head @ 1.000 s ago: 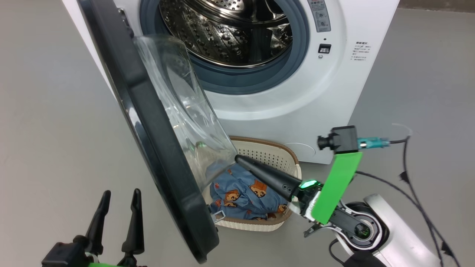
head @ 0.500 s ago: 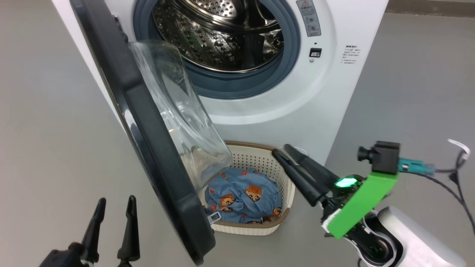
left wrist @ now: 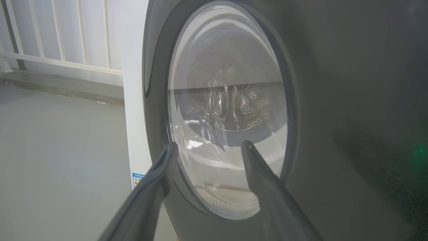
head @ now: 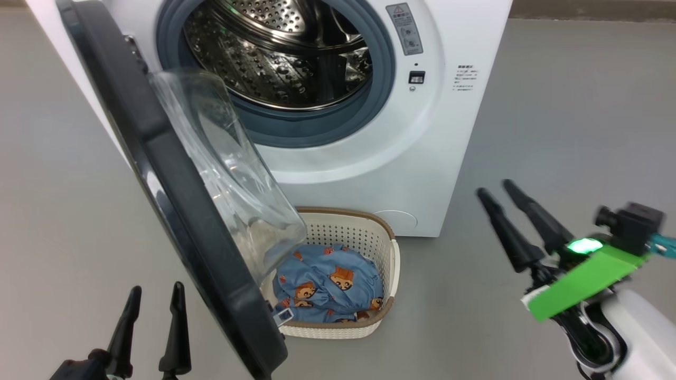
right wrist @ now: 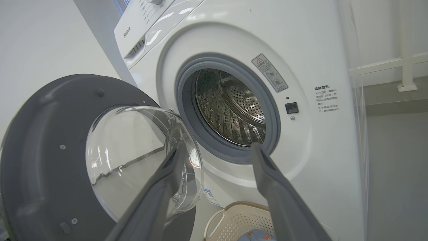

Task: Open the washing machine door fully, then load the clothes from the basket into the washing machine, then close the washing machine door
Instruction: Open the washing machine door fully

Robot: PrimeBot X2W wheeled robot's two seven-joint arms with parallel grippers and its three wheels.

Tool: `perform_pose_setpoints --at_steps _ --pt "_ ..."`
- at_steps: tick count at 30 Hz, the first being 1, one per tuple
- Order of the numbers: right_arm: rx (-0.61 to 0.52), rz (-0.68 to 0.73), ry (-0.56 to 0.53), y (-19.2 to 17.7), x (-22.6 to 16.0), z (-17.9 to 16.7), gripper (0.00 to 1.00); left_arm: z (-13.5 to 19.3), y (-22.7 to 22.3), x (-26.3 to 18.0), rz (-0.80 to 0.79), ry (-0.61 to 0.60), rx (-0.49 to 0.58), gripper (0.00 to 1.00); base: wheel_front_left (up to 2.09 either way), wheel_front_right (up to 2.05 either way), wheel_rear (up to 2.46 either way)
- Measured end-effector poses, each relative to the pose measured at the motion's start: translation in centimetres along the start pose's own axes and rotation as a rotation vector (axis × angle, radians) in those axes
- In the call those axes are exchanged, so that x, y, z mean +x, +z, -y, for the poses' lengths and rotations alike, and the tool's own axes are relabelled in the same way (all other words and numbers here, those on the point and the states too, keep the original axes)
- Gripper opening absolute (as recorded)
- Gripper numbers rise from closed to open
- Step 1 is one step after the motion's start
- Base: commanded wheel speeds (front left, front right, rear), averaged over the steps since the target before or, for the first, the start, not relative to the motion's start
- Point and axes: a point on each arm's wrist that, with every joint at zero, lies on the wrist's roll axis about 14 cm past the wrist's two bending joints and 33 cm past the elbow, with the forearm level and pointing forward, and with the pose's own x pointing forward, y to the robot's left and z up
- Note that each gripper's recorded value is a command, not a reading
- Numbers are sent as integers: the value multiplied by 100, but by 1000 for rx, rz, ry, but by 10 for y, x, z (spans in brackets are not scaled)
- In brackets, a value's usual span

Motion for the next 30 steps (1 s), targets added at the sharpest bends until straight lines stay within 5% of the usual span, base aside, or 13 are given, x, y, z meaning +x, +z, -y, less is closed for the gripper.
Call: perform_pose_setpoints --at_steps 11,30 --pt "-99 65 -206 0 -50 44 100 4 -7 1 -21 -13 -3 100 0 0 0" --pt "-150 77 -375 -12 -95 64 100 10 -15 6 -43 -34 -9 100 0 0 0"
